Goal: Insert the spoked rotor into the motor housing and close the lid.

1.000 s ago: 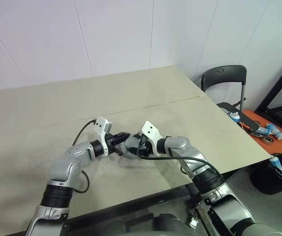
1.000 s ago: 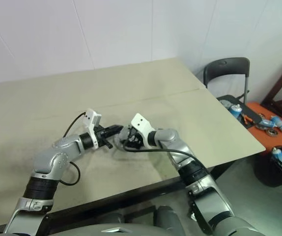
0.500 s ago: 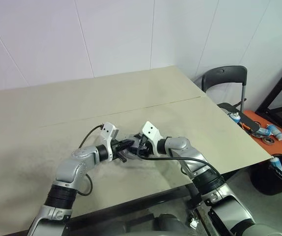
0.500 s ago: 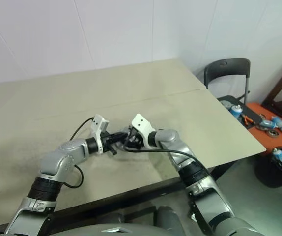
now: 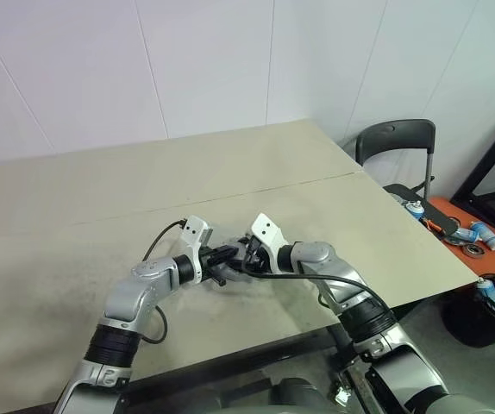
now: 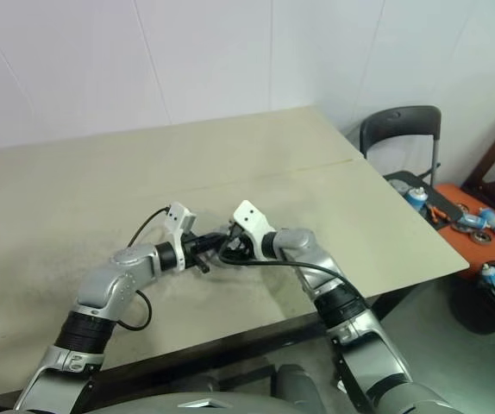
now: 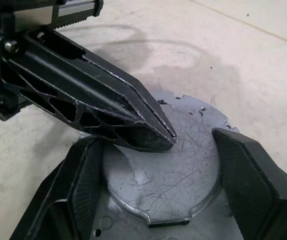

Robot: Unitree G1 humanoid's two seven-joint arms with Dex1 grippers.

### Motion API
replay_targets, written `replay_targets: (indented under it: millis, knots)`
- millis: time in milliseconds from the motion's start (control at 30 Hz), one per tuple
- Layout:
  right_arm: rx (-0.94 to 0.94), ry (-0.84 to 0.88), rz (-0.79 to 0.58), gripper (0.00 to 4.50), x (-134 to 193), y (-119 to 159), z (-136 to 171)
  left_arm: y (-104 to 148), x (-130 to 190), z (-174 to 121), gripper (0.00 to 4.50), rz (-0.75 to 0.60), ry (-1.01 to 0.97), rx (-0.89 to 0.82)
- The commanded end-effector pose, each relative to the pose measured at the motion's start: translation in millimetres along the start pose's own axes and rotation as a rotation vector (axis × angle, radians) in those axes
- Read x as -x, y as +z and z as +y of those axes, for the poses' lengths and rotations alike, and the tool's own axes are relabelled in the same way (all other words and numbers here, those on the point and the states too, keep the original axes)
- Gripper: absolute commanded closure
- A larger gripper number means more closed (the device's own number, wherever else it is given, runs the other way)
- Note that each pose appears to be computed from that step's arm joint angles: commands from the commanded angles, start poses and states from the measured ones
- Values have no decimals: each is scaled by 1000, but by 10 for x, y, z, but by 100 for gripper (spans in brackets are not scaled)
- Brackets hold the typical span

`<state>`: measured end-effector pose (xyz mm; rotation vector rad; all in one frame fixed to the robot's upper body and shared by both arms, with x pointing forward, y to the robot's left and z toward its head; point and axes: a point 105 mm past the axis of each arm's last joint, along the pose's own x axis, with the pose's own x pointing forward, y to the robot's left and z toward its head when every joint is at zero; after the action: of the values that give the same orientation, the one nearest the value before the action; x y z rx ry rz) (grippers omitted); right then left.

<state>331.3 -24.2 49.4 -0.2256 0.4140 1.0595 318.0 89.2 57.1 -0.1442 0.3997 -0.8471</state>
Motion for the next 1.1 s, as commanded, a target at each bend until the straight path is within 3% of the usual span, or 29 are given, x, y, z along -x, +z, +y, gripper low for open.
replay_targets:
  millis: [33, 500, 633, 933, 1100]
  knots:
    - [-89, -5, 132, 146, 31, -415, -10, -91, -4, 8, 447, 41, 14, 1]
    - [-123, -59, 128, 146, -1, -417, -108, -106, 6, -26, 447, 63, -21, 16]
    - [-125, -12, 130, 13, 6, -431, -32, -86, -3, -28, 450, 57, -18, 15]
    - [-169, -22, 17, 6, 27, -146, -130, -96, 8, 6, 450, 58, -3, 13]
    - [-26, 4, -54, 6, 165, 112, -150, -65, -9, 34, 450, 53, 0, 11]
